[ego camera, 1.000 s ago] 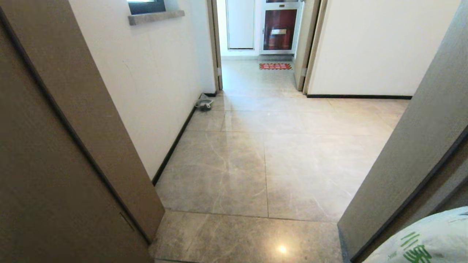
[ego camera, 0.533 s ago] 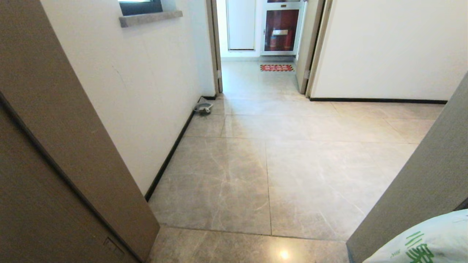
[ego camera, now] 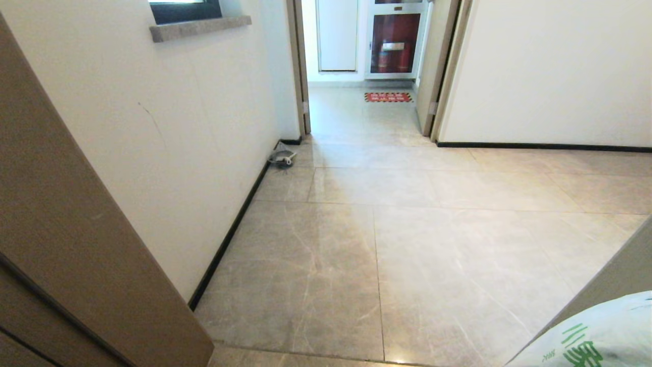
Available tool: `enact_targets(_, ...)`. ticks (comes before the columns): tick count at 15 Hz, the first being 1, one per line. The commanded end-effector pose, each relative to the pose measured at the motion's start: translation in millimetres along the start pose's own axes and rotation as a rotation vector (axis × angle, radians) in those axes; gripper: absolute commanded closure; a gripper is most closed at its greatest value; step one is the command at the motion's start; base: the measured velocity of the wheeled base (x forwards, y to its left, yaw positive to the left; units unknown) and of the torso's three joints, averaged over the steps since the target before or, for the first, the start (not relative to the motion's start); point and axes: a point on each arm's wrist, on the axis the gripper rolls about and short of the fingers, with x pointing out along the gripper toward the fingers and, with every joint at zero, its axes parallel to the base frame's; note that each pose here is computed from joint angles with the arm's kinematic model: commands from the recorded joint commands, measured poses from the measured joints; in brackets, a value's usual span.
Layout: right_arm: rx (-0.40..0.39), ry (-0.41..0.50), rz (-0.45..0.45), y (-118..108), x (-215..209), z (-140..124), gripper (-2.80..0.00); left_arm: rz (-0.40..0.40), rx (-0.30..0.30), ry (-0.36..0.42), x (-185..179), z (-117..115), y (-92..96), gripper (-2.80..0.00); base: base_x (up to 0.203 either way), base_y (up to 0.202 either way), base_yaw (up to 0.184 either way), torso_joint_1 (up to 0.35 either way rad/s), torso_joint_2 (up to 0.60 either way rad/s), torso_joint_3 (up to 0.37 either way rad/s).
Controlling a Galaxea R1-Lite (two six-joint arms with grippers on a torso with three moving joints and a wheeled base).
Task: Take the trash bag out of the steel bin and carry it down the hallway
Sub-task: Put the trash bag at the door
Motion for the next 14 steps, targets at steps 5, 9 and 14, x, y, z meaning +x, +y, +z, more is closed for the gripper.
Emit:
enact_targets(5,0.0,0.04,0.003,0.6,2.1,-11.3,0.0,0.0,-0.001,0.001,0.1,-0.3,0.0,0.0,0.187,0.0,0.002,0.002,0.0,0.002)
enact_targets(9,0.0,0.04,0.004,0.5,2.1,-11.3,0.0,0.0,-0.001,0.002,0.1,-0.5,0.0,0.0,0.192,0.0,0.002,0.004,0.0,0.003)
enact_targets(14,0.0,0.04,0.004,0.5,2.1,-11.3,0.0,0.0,-0.001,0.001,0.0,-0.1,0.0,0.0,0.193,0.0,0.002,0.003,0.0,0.001)
